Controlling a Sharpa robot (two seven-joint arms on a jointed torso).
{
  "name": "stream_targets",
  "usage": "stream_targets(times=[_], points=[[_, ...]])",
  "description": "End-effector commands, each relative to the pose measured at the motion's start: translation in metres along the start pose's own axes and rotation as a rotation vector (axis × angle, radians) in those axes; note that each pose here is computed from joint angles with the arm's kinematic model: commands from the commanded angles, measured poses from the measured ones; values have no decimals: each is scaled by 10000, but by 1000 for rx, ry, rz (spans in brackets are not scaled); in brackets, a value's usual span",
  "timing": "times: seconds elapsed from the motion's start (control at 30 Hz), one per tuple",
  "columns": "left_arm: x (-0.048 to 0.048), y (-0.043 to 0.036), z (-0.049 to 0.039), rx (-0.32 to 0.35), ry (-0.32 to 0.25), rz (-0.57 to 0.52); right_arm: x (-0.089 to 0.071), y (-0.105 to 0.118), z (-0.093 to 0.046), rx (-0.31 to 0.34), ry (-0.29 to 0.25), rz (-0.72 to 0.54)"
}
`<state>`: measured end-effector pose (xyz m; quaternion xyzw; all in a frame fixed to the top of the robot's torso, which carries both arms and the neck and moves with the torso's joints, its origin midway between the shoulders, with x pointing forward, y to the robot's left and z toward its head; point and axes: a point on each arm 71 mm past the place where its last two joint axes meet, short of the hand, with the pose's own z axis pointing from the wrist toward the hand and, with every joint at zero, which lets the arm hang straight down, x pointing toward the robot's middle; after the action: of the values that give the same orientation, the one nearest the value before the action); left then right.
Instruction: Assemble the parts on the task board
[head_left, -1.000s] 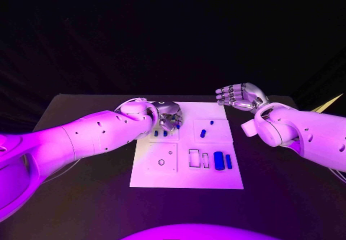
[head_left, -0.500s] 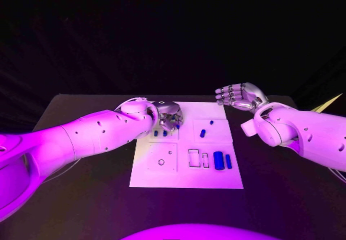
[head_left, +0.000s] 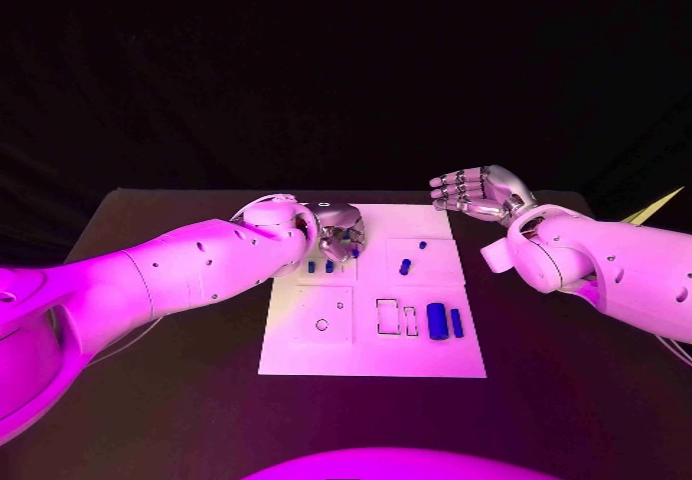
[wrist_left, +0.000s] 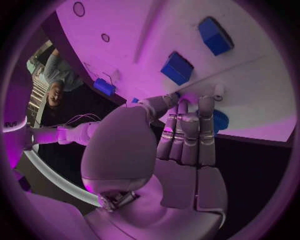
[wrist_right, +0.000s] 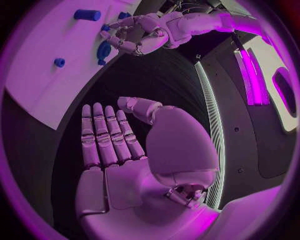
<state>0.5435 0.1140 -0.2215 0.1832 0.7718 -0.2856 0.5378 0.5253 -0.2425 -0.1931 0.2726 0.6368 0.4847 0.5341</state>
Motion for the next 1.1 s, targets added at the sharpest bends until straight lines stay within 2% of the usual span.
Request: stream_targets(times=[0.03, 0.7, 1.1], points=[[35, -33, 15, 12, 4, 1, 14, 7, 2, -5, 6, 1], [-7, -24, -4, 29, -53, -9, 15, 7, 5, -5, 7, 2], [-146, -6, -71, 33, -106, -46, 5, 3, 1, -4, 4, 1]])
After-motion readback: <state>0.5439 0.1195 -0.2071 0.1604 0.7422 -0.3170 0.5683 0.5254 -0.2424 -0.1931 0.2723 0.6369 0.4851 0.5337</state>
